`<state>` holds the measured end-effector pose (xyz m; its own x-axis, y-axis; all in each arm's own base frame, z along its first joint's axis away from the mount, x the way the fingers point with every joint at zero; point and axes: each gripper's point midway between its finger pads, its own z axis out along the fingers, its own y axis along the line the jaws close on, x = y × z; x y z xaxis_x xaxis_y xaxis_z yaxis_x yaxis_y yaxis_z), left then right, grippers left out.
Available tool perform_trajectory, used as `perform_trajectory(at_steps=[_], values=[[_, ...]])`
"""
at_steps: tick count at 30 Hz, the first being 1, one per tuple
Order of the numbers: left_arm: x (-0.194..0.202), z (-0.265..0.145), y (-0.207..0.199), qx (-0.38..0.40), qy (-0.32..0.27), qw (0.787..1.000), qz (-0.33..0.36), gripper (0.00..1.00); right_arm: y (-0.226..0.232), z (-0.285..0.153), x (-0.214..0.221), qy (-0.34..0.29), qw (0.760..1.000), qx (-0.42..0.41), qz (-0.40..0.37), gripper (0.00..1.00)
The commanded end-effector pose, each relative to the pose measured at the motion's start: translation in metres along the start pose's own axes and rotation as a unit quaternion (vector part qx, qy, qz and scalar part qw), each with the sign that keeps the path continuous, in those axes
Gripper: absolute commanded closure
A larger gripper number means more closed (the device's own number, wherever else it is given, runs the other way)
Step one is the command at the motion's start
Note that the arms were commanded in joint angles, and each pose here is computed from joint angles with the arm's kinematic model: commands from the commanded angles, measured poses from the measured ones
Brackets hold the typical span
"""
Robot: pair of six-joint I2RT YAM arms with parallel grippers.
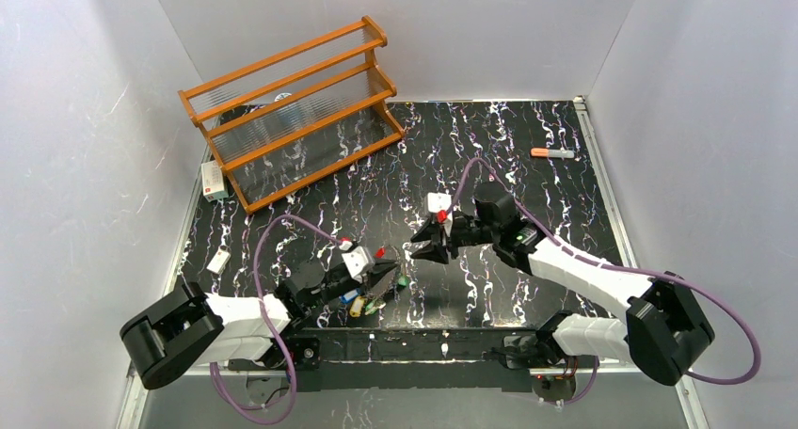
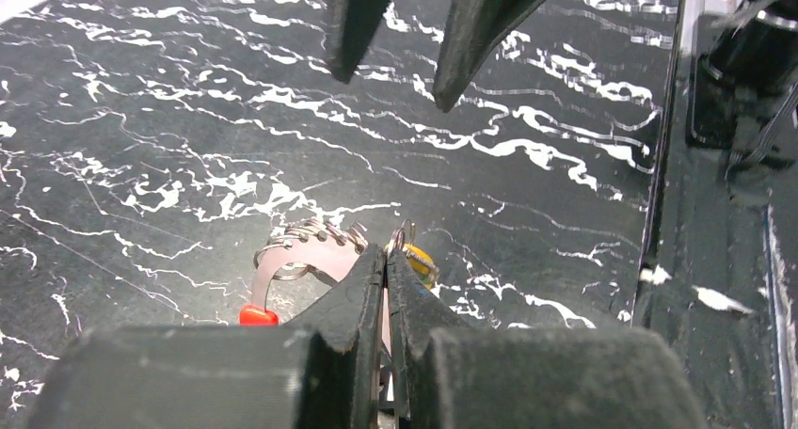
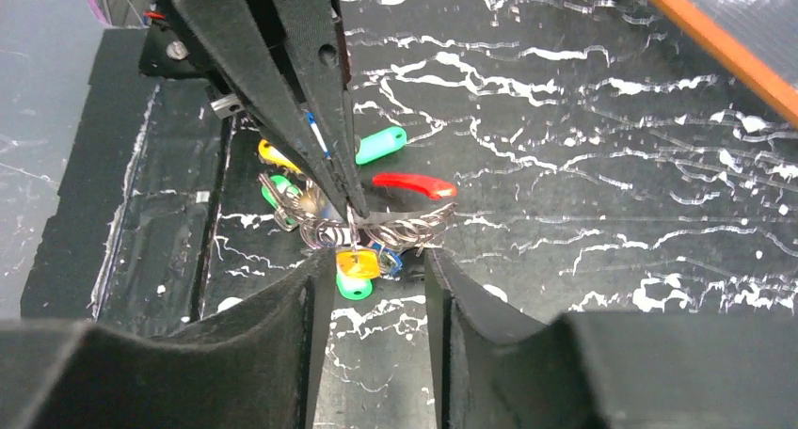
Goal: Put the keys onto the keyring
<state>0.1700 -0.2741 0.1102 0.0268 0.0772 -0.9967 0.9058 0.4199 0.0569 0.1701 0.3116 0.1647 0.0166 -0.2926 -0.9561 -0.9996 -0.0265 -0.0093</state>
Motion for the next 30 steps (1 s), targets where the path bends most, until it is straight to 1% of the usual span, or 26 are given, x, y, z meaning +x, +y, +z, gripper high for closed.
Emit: perform_trajectory(at_steps=[1, 4, 9, 14, 17, 24, 25, 26, 30], values=[[-0.053, -0.006, 0.007, -0.028, -0.117, 0.993, -0.007, 1.0, 0.012, -0.003, -0.032, -0.075, 0.995, -0.034, -0.052, 0.56], [-0.06, -0.008, 0.006, -0.024, -0.134, 0.991, -0.003, 1.0, 0.018, -0.001, -0.031, -0.082, 0.994, -0.057, -0.053, 0.6], [-0.058, -0.007, 0.004, -0.018, -0.132, 0.991, -0.003, 1.0, 0.018, 0.008, -0.023, -0.075, 0.993, -0.083, -0.036, 0.64], [-0.054, -0.007, 0.002, -0.014, -0.127, 0.992, -0.017, 1.0, 0.015, 0.013, -0.017, -0.069, 0.994, -0.085, -0.029, 0.65], [-0.055, -0.008, 0.002, -0.014, -0.128, 0.992, -0.017, 1.0, 0.013, 0.015, -0.016, -0.066, 0.994, -0.086, -0.025, 0.69], [-0.056, -0.008, 0.002, -0.014, -0.129, 0.991, -0.016, 1.0, 0.01, 0.019, -0.014, -0.063, 0.994, -0.084, -0.015, 0.72], [-0.055, -0.008, 0.001, -0.014, -0.129, 0.991, -0.017, 1.0, 0.009, 0.019, -0.014, -0.063, 0.994, -0.084, -0.014, 0.73], [-0.055, -0.008, 0.002, -0.014, -0.128, 0.992, -0.016, 1.0, 0.008, 0.019, -0.014, -0.063, 0.995, -0.082, -0.013, 0.76], [-0.055, -0.007, 0.001, -0.014, -0.128, 0.992, -0.017, 1.0, 0.005, 0.02, -0.013, -0.061, 0.995, -0.077, -0.007, 0.92]])
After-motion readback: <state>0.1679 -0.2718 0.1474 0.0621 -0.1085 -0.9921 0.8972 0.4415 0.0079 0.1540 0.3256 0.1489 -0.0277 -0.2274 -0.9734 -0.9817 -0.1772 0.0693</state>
